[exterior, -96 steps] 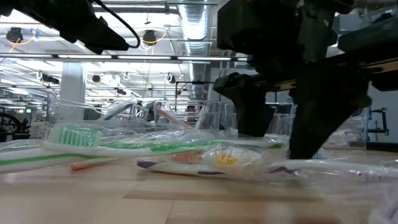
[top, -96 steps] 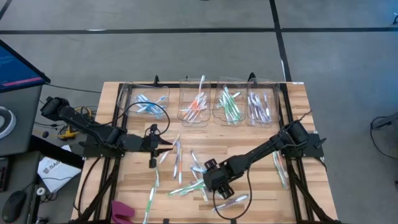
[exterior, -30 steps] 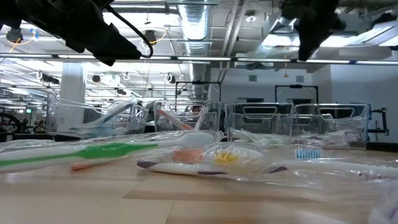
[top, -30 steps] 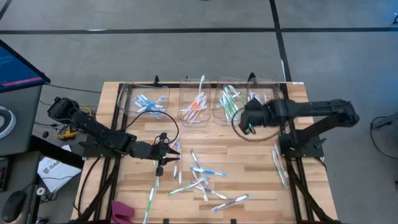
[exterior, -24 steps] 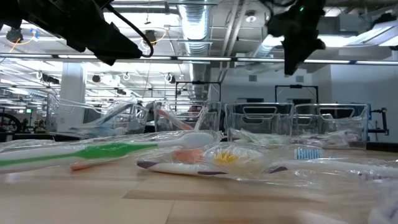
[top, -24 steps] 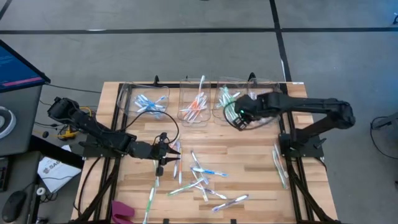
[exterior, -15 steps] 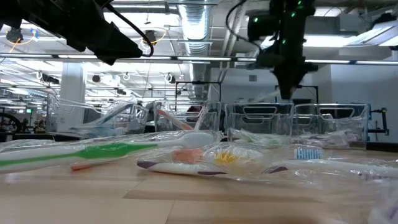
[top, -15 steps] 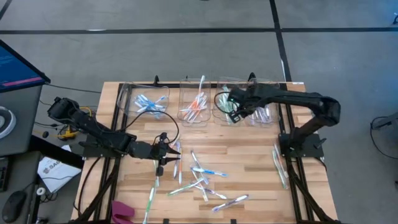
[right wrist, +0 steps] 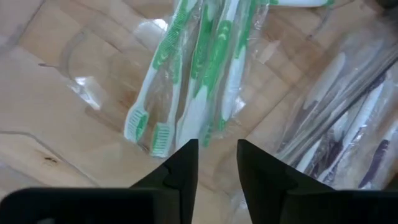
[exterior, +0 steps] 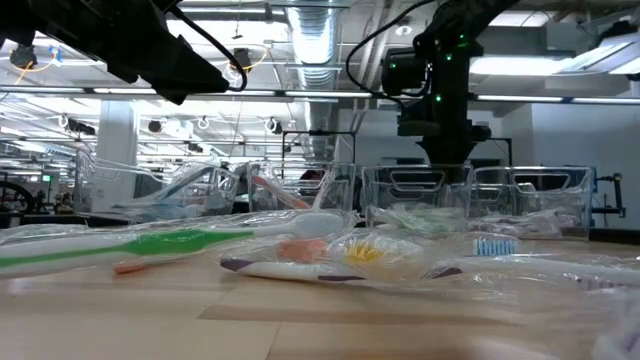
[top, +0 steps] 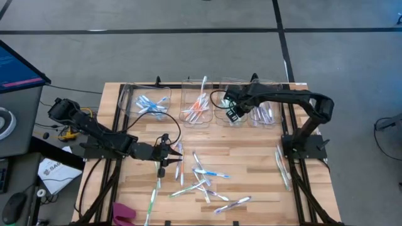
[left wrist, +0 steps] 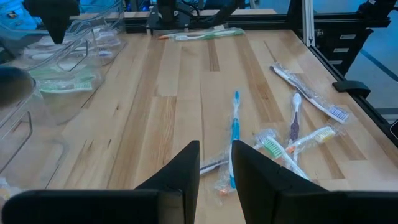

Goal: Pick & Place Toothbrushes
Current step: Put the green toothbrush into the middle right transparent bin

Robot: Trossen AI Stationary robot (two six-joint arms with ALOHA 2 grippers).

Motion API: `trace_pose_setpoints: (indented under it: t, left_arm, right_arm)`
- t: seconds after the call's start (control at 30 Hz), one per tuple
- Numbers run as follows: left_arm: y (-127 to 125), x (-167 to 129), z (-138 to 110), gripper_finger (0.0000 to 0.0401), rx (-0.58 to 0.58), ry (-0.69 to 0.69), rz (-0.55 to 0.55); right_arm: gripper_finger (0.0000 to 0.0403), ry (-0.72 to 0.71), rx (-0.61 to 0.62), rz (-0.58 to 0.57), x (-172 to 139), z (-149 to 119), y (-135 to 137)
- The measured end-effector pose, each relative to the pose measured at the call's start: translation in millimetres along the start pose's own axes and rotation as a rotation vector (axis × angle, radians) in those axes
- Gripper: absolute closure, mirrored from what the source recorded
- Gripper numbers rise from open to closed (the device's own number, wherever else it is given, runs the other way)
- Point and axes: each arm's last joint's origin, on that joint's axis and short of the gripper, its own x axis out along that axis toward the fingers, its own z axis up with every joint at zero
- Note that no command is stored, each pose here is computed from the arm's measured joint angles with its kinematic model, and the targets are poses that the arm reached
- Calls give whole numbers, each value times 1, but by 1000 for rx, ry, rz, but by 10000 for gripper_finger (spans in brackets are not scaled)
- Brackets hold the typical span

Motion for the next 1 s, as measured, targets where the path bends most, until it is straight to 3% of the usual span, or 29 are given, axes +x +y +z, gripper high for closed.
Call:
trace_pose_setpoints:
  t: [0.3, 0.57, 0.77, 1.0]
  left_arm:
    - [0, 0, 0, 315, 6, 0, 0]
    - [0, 0, 0, 315, 27, 1, 1]
    - [0, 0, 0, 315, 27, 1, 1]
    - [0, 0, 0, 315, 27, 1, 1]
  right_arm:
    - [324, -174, -40, 101, -48, -16, 3]
    - [337, -391, -296, 310, -109, -65, 36]
    - [337, -310, -479, 332, -130, -117, 41]
    - [329, -117, -424, 226, -130, -161, 41]
